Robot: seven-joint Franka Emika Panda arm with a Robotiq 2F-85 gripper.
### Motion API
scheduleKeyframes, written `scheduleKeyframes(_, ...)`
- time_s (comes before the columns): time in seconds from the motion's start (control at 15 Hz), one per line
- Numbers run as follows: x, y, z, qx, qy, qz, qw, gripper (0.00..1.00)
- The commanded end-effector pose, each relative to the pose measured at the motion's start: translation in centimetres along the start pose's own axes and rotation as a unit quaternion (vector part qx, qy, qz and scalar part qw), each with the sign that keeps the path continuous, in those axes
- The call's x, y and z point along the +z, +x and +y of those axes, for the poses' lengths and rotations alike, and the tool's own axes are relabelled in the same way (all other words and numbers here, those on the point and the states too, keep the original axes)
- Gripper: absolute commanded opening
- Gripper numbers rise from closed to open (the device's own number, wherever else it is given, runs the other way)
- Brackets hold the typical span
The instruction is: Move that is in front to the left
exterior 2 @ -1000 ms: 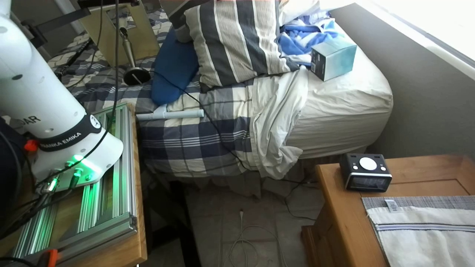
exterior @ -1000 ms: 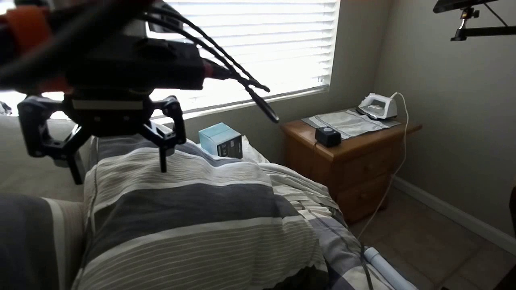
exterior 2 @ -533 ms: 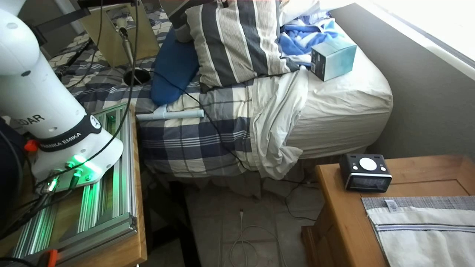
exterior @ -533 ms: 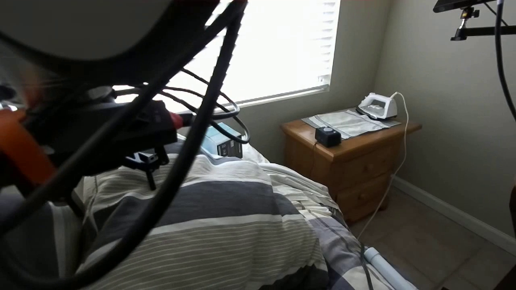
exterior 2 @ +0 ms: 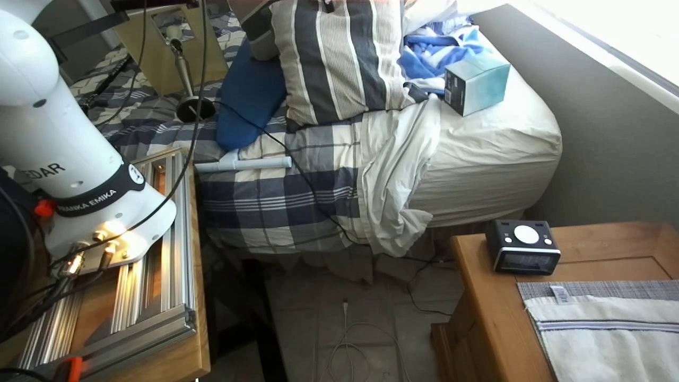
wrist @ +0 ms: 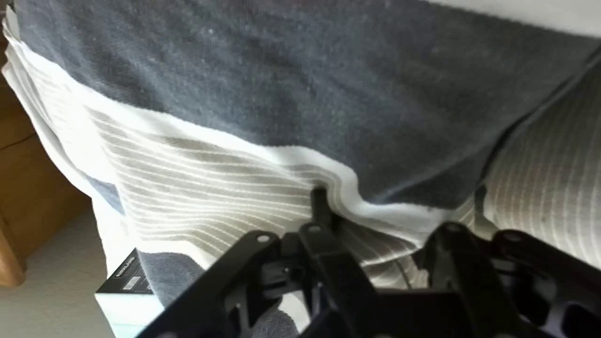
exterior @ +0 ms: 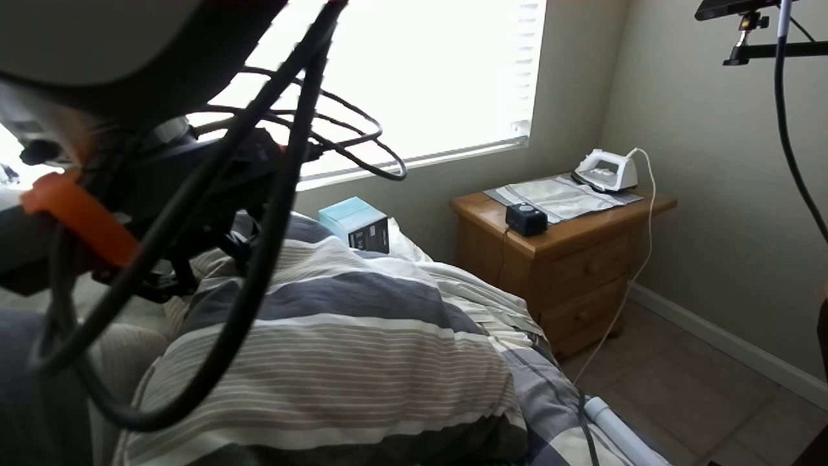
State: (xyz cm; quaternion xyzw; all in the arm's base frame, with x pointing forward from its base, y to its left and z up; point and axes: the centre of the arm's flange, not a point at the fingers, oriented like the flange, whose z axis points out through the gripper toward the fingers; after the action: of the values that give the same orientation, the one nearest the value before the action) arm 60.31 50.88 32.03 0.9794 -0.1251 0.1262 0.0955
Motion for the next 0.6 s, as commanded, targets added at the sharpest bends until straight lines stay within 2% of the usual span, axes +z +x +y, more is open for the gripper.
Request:
scheduleKeyframes(0.0, -0.6, 3.2, 0.7, -0.001, -0.008, -0.01, 0.9999, 0.12)
scheduleKeyframes(0.13, -2.4, 4.2, 2.1, -0.009, -0.006, -0.007, 0.9999, 0.01)
scheduleKeyframes(0.53, -10.2, 9.4, 8.4, -0.023, -0.029, 0.004, 0.9993, 0.02)
